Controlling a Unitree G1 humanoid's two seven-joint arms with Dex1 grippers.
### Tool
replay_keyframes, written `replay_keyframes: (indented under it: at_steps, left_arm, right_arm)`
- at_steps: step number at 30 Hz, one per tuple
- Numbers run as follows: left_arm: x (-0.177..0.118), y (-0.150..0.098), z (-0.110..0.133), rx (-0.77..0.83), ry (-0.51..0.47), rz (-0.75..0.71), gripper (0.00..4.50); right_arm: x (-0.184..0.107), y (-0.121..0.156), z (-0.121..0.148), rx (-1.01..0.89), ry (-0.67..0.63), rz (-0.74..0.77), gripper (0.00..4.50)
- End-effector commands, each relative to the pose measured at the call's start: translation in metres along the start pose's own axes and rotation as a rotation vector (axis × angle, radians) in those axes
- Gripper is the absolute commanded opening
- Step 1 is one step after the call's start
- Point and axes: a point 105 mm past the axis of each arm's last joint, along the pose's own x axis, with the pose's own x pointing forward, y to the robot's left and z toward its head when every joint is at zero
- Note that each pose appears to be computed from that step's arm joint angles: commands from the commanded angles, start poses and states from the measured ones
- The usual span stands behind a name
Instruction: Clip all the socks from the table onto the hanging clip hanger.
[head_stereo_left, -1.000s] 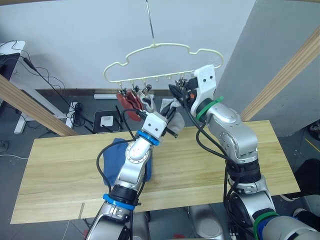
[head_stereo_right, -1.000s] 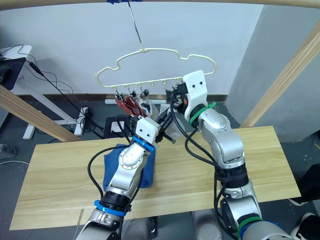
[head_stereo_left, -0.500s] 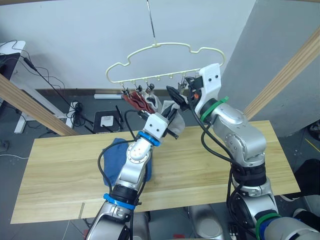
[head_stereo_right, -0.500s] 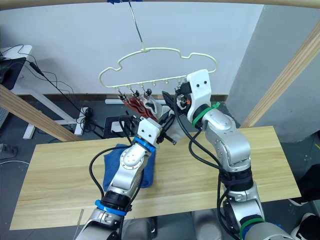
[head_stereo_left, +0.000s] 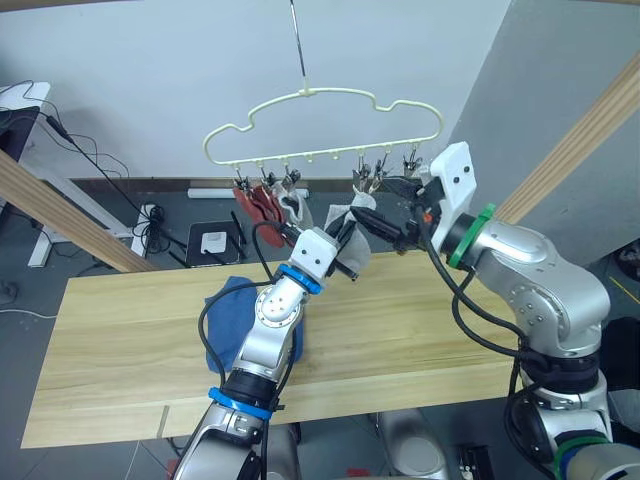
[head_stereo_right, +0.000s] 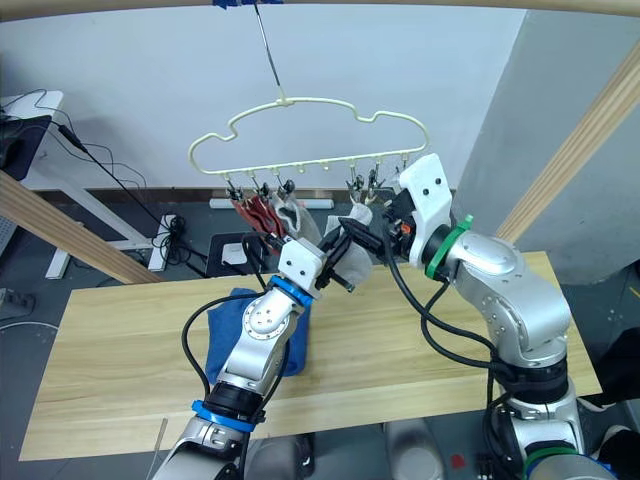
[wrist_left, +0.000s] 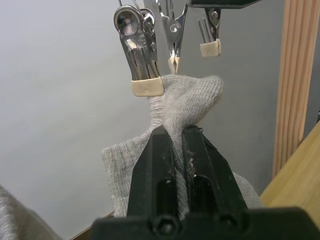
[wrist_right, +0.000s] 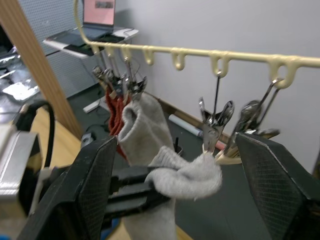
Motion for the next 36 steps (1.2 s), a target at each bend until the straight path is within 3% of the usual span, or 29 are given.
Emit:
replay_keyframes:
  at_steps: [1, 9, 16, 20, 24, 27, 33, 36]
  left_arm:
    - [0.004, 0.002, 0.012, -0.009, -0.054, 0.014, 0.27]
    - [0.000, -0.001, 0.012, -0.042, -0.042, -0.049, 2.39]
    - [-0.019, 0.002, 0.020, -0.016, -0.009, -0.241, 2.39]
    - [-0.034, 0.012, 0.043, -0.042, 0.024, -0.402, 2.39]
    - [-0.039, 0.035, 0.066, -0.106, 0.058, -0.431, 2.39]
    - [-0.039, 0.045, 0.079, -0.112, 0.075, -0.441, 2.42]
    - [-0.035, 0.044, 0.086, -0.098, 0.074, -0.429, 2.42]
    - [-0.034, 0.041, 0.087, -0.095, 0.079, -0.436, 2.42]
  right_arm:
    - [-0.006, 0.007, 0.007, -0.039, -0.028, 0.028, 3.94]
    - [-0.013, 0.004, 0.006, -0.067, -0.015, 0.016, 3.95]
    - [-0.019, -0.009, 0.004, -0.164, -0.029, -0.115, 3.95]
    - [-0.016, -0.014, 0.003, -0.127, -0.056, -0.197, 3.95]
    - [-0.012, -0.017, 0.006, -0.105, -0.088, -0.253, 3.95]
    - [-0.009, -0.016, 0.007, -0.094, -0.103, -0.267, 3.29]
    - [-0.001, -0.018, 0.005, -0.082, -0.103, -0.286, 1.34]
    - [0.001, -0.021, 0.004, -0.076, -0.098, -0.306, 1.34]
